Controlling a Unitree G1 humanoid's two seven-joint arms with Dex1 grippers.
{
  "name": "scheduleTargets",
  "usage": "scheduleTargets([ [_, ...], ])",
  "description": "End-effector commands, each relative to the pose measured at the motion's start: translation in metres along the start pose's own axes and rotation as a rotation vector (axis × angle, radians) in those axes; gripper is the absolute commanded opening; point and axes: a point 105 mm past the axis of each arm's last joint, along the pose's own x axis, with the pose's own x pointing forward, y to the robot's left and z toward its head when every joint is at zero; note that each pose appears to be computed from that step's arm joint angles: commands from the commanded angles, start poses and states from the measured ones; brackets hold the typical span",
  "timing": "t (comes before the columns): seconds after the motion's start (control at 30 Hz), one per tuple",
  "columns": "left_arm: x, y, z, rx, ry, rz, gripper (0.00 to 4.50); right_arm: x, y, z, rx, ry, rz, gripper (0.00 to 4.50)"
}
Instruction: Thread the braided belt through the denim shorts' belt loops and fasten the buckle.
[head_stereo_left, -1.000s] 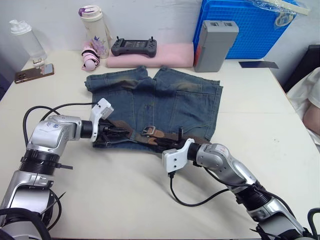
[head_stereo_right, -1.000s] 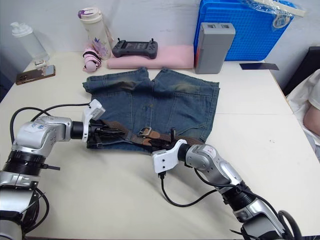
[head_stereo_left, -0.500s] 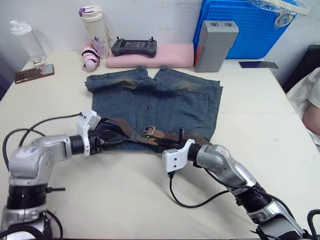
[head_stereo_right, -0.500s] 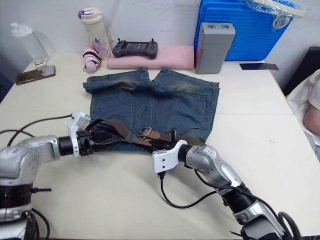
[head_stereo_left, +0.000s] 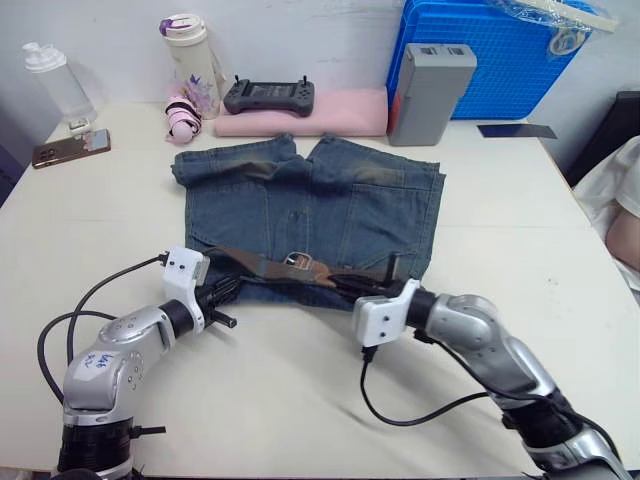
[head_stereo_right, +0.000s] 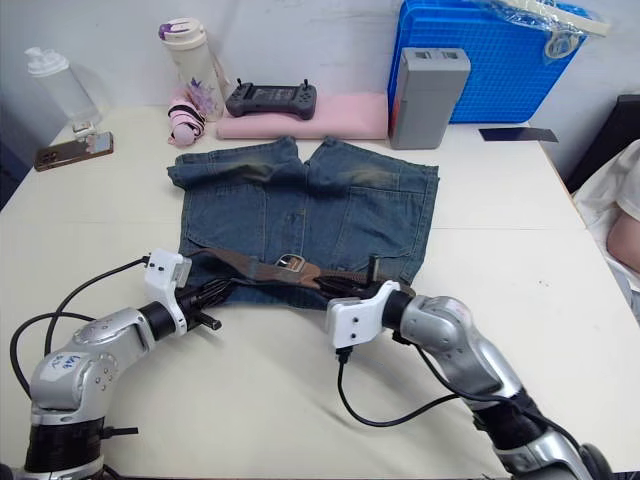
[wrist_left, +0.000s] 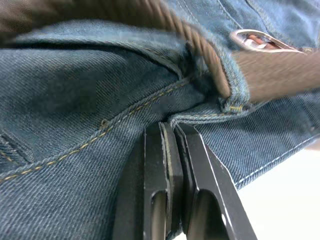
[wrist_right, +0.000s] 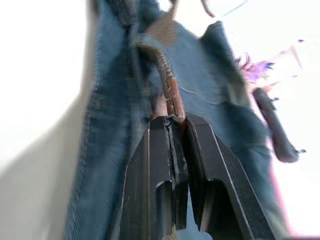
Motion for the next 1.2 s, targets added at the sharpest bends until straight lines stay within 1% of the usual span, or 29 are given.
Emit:
scheduleTargets([
  [0.03,-0.001,-0.007,-0.031,0.049,0.106,-0.010,0.06,-0.023,-0.040,0.010,0.041,-0.016,-0.104,0.00],
  [0.13,-0.002,-0.015,-0.028,0.094,0.083,-0.049,0.06,-0.026,-0.055,0.012,0.078,-0.017,-0.131,0.00],
  [0.23,-0.004,-0.018,-0.016,0.132,0.039,-0.068,0.06,-0.021,-0.057,0.014,0.091,-0.028,-0.124,0.00],
  [0.3,-0.009,-0.016,-0.001,0.172,-0.013,-0.075,0.06,-0.017,-0.054,0.012,0.092,-0.024,-0.107,0.00],
  [0.33,-0.013,-0.017,0.008,0.195,-0.039,-0.098,0.76,-0.014,-0.052,0.011,0.091,-0.019,-0.099,0.00],
  [0.37,-0.017,-0.018,0.015,0.221,-0.053,-0.125,1.01,-0.013,-0.050,0.009,0.089,-0.014,-0.091,0.00],
  [0.4,-0.022,-0.019,0.019,0.248,-0.049,-0.149,1.38,-0.011,-0.048,0.008,0.086,-0.009,-0.083,0.00],
  [0.5,-0.036,-0.016,0.026,0.315,0.004,-0.200,2.85,-0.006,-0.046,0.006,0.081,-0.005,-0.072,0.00],
  [0.53,-0.041,-0.017,0.029,0.310,0.018,-0.235,3.38,-0.005,-0.045,0.006,0.081,-0.005,-0.070,0.00],
  [0.6,-0.054,-0.019,0.042,0.272,0.023,-0.304,4.21,-0.001,-0.045,0.005,0.081,-0.007,-0.066,0.00],
  [0.7,-0.066,-0.023,0.070,0.253,-0.019,-0.369,4.21,0.003,-0.044,0.003,0.064,-0.003,-0.056,0.00],
  [0.77,-0.066,-0.028,0.093,0.243,-0.104,-0.389,4.21,0.004,-0.044,0.002,0.047,-0.003,-0.055,0.00],
  [0.83,-0.056,-0.035,0.110,0.262,-0.195,-0.376,4.21,0.006,-0.046,0.004,0.029,-0.013,-0.057,0.00],
  [0.87,-0.048,-0.037,0.113,0.289,-0.213,-0.359,4.21,0.007,-0.047,0.005,0.019,-0.019,-0.057,0.00],
  [0.9,-0.038,-0.040,0.111,0.331,-0.217,-0.342,4.21,0.008,-0.048,0.006,0.009,-0.026,-0.056,0.00],
  [0.97,-0.021,-0.043,0.107,0.365,-0.244,-0.316,4.21,0.010,-0.049,0.009,-0.004,-0.037,-0.057,0.00],
  [1.1,0.001,-0.036,0.098,0.377,-0.254,-0.271,4.21,0.012,-0.051,0.013,-0.017,-0.055,-0.056,0.00],
  [1.2,0.011,-0.032,0.100,0.379,-0.278,-0.250,4.21,0.012,-0.052,0.017,-0.020,-0.064,-0.056,0.00],
])
